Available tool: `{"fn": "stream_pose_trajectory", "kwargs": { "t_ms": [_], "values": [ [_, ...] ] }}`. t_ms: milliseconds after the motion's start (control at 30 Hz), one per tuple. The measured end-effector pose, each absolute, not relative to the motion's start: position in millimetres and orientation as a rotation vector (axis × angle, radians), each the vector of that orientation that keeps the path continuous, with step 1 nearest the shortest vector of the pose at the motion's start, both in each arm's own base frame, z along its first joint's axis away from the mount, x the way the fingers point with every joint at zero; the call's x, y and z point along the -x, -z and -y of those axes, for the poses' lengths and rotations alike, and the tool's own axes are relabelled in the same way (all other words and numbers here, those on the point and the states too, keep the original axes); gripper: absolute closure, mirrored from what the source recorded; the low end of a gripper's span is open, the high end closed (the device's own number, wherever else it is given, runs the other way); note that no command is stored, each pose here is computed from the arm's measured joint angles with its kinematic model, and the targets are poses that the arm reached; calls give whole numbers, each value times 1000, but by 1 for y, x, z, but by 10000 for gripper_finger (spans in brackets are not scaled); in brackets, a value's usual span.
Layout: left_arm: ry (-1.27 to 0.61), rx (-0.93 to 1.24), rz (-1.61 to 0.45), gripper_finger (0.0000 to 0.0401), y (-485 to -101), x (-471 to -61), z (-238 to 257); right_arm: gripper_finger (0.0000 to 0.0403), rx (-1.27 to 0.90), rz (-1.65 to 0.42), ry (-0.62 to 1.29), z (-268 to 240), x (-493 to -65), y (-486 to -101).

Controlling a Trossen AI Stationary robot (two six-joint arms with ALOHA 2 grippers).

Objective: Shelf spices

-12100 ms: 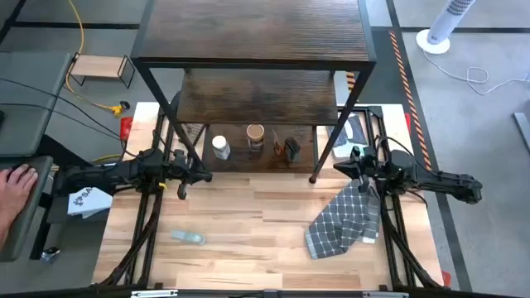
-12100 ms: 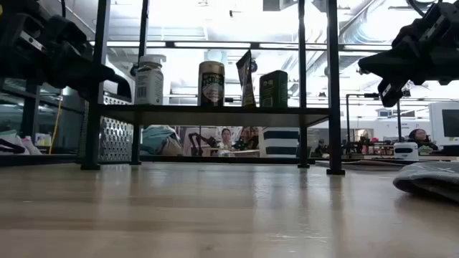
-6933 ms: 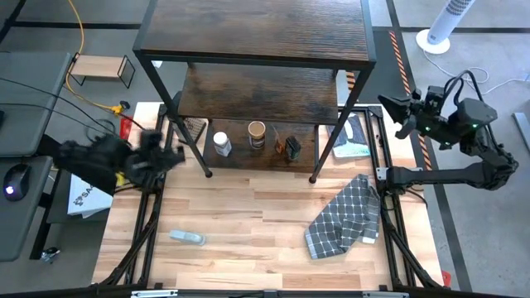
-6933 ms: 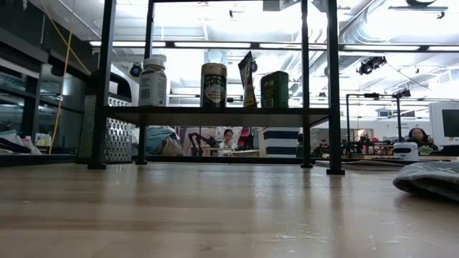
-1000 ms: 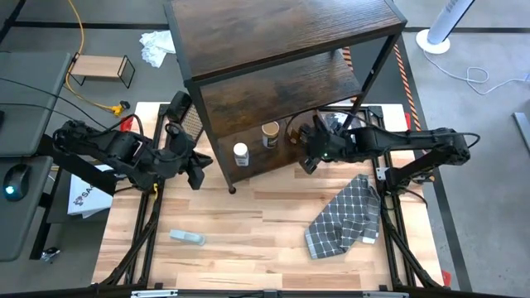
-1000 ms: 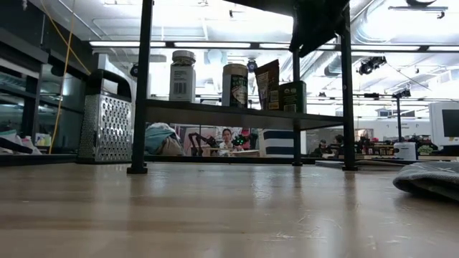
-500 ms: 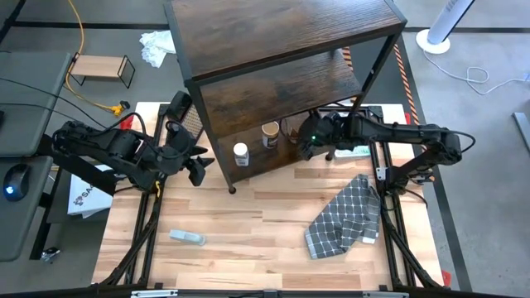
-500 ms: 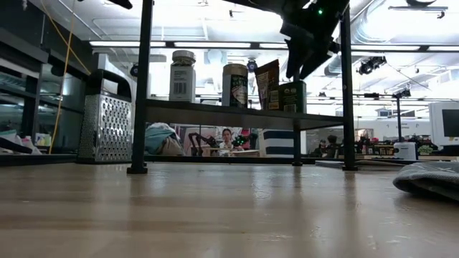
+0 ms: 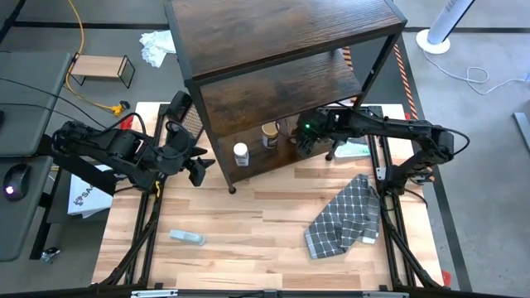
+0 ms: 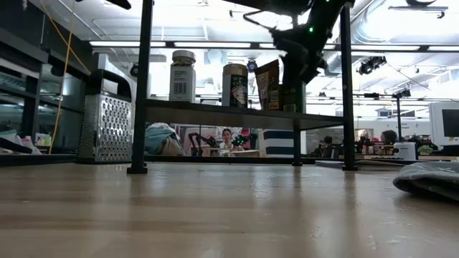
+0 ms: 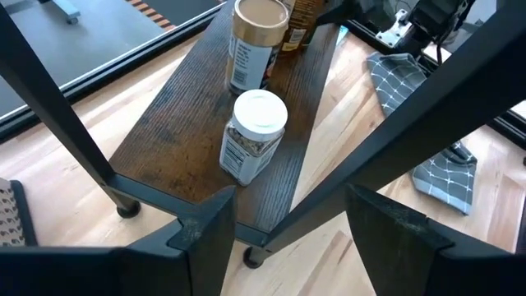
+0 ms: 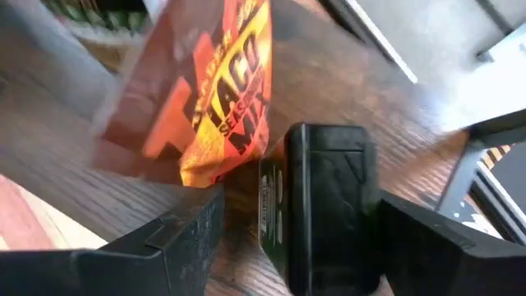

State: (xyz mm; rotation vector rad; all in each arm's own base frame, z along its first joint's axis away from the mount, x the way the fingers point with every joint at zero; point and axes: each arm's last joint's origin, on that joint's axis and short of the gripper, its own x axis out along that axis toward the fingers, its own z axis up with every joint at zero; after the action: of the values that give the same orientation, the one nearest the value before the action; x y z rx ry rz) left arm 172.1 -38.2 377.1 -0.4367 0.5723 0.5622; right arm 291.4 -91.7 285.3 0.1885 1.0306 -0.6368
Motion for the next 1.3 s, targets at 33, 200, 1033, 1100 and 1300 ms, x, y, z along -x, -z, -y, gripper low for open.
{"fn": "stream_pose_trajectory", "kwargs": {
  "t_ms": [33, 200, 1033, 1100, 1300],
  "values": [
    [-562, 437, -572, 178, -377, -172, 38, 123, -184, -1043, 633, 93, -293, -282],
    [-566, 437, -569, 178, -377, -172, 38, 130, -178, -1080, 619, 97, -298, -273],
    [-513, 284, -550, 178, -388, -148, 30, 294, -447, -976, 403, -43, -226, -338],
    [-516, 271, -555, 178, -388, -147, 29, 294, -434, -956, 407, -53, -232, -334],
    [-528, 313, -541, 178, -388, -147, 29, 294, -380, -847, 265, -74, -259, -331]
  ]
}}
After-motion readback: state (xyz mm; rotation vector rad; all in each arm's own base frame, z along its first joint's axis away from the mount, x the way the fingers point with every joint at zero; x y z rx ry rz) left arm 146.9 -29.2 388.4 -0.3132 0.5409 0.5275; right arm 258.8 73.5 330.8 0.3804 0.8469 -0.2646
